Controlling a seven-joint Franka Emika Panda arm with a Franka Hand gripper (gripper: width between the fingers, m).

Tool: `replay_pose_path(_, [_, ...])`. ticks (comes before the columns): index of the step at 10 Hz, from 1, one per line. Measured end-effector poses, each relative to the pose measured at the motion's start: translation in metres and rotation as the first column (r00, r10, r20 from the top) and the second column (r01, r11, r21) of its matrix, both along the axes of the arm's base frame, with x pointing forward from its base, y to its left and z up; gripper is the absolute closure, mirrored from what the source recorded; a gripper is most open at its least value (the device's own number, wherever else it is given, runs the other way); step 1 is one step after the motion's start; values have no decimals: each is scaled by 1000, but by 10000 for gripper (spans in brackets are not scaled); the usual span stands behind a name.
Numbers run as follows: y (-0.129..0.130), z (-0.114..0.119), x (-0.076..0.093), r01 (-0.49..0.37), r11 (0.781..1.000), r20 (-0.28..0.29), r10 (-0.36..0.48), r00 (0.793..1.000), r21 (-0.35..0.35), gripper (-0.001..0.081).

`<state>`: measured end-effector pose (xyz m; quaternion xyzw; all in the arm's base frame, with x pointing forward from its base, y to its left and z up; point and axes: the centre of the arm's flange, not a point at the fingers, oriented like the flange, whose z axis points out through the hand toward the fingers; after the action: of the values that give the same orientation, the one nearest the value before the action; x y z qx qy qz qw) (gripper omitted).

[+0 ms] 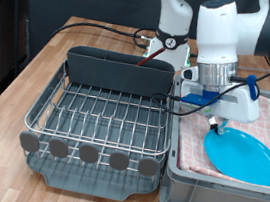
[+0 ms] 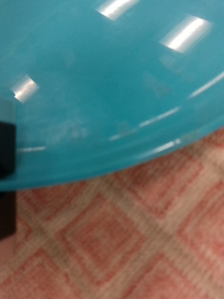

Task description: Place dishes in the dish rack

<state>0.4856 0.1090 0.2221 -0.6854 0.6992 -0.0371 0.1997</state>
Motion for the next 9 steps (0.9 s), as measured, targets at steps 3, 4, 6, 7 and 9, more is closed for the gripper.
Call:
replay_pose_path(3, [0,7,1,-4,1000,-1,4,1000,-31,768])
replay_pose_path(4, [0,12,3,-6,999,-8,6,1000,-44,770])
replay_pose_path(6, [2,26,5,-4,998,-17,3,1000,-68,780])
replay_pose_path(7, [3,34,6,-1,997,-20,-1,1000,-81,780])
replay_pose_path(9, [2,47,7,9,994,-34,-13,999,-112,782])
